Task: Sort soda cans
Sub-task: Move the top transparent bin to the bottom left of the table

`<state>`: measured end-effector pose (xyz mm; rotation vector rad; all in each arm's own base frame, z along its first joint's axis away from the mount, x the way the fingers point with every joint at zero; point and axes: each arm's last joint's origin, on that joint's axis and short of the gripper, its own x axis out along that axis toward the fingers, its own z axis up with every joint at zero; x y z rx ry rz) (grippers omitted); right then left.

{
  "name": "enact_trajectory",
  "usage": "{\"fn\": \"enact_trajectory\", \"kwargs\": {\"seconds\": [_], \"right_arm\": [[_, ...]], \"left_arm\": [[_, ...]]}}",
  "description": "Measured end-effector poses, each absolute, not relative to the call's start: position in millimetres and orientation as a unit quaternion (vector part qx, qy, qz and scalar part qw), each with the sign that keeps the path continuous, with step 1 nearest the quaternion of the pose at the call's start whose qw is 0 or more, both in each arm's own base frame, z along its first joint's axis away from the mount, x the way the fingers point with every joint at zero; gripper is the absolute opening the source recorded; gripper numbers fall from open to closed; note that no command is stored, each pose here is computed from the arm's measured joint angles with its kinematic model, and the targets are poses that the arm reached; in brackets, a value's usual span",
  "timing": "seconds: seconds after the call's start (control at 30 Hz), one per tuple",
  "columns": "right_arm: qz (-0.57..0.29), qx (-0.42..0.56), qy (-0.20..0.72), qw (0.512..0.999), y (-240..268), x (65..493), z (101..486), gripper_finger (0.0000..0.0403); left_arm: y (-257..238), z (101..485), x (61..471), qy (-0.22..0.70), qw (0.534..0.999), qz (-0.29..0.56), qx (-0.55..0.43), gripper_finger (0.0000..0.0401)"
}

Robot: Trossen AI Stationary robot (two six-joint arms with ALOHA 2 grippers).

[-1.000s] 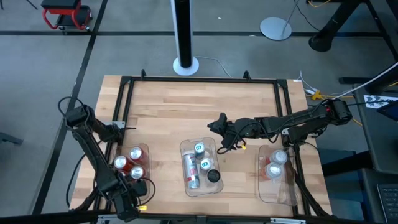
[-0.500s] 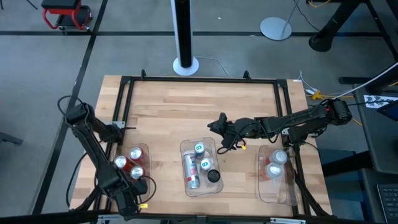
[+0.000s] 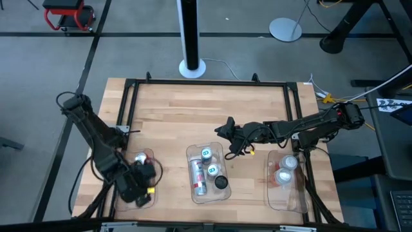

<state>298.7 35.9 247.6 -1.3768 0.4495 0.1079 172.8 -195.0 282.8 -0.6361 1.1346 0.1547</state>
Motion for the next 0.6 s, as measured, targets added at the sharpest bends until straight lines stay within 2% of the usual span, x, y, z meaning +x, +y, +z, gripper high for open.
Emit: {"fn": "enact_trajectory", "kwargs": {"seconds": [0.1,0.2,0.37,0.6], "right_arm": [[0.049,-0.629,0.205,0.748,36,299,248,0.0154],[0.049,-0.629,0.204,0.748,36,299,248,0.0154],[0.050,-0.629,0.204,0.748,36,299,248,0.0154],[0.051,-0.629,0.205,0.748,36,299,247,0.0154]], "left_arm": [[-176,288,179,0.476,0.831,0.117,-0.262,0.0109],[-157,287,186,0.461,0.841,0.171,-0.224,0.0109],[-133,279,195,0.489,0.815,0.237,-0.201,0.0109],[-122,257,194,0.534,0.748,0.282,-0.277,0.0109]]}}
